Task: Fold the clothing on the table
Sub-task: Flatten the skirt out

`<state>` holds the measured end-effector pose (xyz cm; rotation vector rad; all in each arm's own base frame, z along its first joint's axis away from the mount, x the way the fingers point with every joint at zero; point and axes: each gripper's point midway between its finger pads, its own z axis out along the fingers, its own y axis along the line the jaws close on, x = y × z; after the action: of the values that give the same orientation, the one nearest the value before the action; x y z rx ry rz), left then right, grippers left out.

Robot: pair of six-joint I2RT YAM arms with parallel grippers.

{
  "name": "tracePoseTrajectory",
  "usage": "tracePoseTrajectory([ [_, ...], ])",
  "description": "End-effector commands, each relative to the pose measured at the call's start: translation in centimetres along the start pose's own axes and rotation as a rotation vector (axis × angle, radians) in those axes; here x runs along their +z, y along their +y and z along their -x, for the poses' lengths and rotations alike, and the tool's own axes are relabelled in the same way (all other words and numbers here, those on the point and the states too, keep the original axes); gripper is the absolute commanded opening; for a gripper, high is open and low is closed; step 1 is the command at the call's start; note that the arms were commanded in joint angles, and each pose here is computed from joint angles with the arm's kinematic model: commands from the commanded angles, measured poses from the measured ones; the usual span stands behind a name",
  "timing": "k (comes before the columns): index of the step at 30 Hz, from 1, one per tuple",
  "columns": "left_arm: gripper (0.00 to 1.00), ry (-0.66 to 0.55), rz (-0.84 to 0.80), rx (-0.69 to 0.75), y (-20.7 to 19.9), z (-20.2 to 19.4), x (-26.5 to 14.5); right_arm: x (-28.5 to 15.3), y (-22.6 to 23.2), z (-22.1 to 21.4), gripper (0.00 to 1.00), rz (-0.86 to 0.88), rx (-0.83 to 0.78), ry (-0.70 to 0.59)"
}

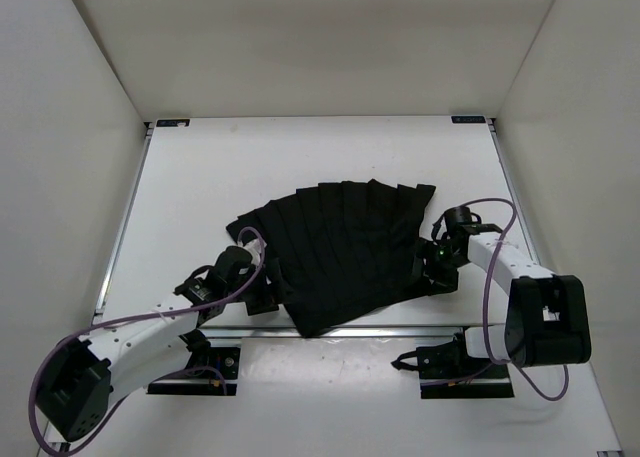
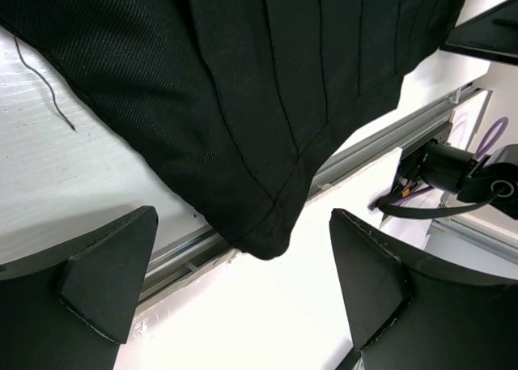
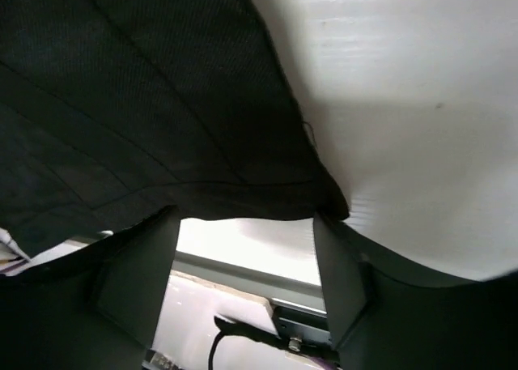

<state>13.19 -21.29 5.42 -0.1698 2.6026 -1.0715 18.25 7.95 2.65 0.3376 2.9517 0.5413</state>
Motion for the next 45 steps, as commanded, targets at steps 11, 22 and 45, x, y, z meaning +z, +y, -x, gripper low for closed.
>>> tracePoseTrajectory([
  [11,0.98,0.009,-0.013,0.039,-1.4,1.2,0.8,-1.6,-2.3,2.2,0.62,-0.183,0.051,-0.075],
  [22,0.98,0.008,0.01,0.051,-1.2,2.1,0.7,0.8,-2.4,1.3,0.53,-0.188,0.009,0.003],
  [45,0.82,0.105,0.097,0.018,0.7,-1.5,2.7,2.3,3.5,-0.3,0.0,-0.02,-0.032,0.037],
])
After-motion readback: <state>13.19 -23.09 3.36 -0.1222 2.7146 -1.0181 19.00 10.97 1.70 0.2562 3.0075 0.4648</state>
